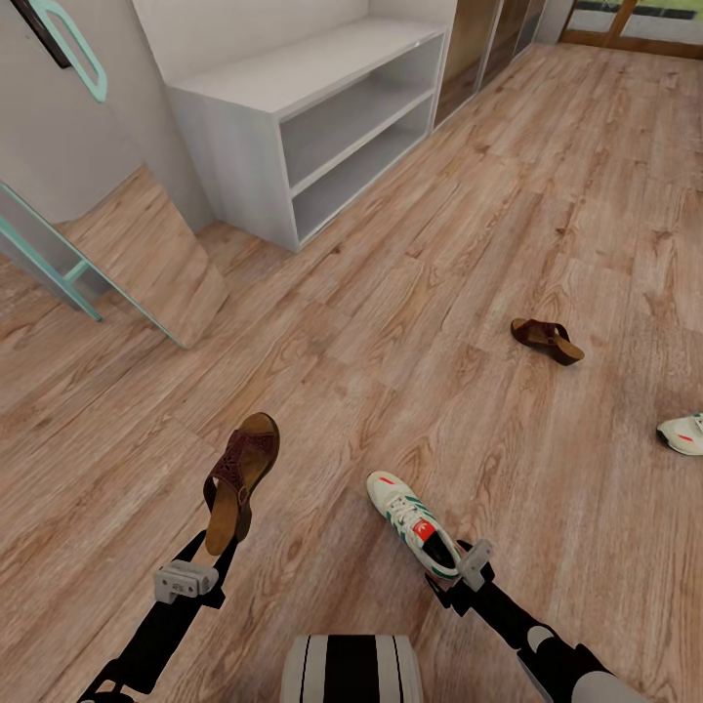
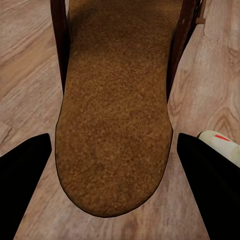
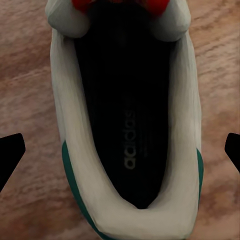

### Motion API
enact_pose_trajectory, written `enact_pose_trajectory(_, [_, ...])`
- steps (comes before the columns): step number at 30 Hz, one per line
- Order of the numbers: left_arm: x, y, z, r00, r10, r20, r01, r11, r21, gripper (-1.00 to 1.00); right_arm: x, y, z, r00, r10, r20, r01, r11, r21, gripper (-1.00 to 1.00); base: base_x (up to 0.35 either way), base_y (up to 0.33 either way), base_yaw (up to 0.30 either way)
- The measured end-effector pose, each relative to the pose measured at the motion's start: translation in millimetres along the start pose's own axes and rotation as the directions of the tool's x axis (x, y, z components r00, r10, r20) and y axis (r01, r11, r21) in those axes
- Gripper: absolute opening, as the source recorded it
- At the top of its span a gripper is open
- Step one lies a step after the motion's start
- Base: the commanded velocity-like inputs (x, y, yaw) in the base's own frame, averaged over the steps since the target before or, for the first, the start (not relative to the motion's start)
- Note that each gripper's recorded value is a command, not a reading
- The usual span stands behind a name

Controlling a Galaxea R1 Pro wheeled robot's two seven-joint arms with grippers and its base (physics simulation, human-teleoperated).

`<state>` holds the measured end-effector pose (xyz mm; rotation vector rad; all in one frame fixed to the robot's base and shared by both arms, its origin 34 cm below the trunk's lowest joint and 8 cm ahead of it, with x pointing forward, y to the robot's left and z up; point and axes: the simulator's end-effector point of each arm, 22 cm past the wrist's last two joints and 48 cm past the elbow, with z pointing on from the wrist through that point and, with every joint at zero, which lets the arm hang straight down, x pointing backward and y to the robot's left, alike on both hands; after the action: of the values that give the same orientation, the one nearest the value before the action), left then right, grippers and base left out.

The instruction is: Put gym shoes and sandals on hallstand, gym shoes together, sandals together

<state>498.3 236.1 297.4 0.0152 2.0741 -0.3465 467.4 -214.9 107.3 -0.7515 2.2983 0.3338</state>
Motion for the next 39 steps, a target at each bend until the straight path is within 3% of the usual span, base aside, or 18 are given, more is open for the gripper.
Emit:
enact_pose_trajectory(10, [0.0, 0.1, 0.0, 1.000, 0.000, 0.000, 0.000, 1.000, 0.000, -1.00, -0.1, -4.0, 0.0, 1.000, 0.000, 0.000, 0.000, 1.000, 0.017, 1.00, 0.000, 0.000, 0.000])
enact_pose_trajectory(11, [0.0, 0.1, 0.0, 1.000, 0.000, 0.000, 0.000, 1.000, 0.000, -1.00, -0.1, -4.0, 0.0, 1.000, -0.001, 0.000, 0.001, 1.000, 0.017, -1.00, 0.000, 0.000, 0.000])
enact_pose_trajectory(39, [-0.1, 0.1, 0.0, 1.000, -0.001, 0.000, 0.001, 1.000, 0.000, -1.00, -0.7, -10.5, 0.3, 1.000, 0.004, 0.000, -0.004, 0.999, 0.044, -1.00, 0.000, 0.000, 0.000])
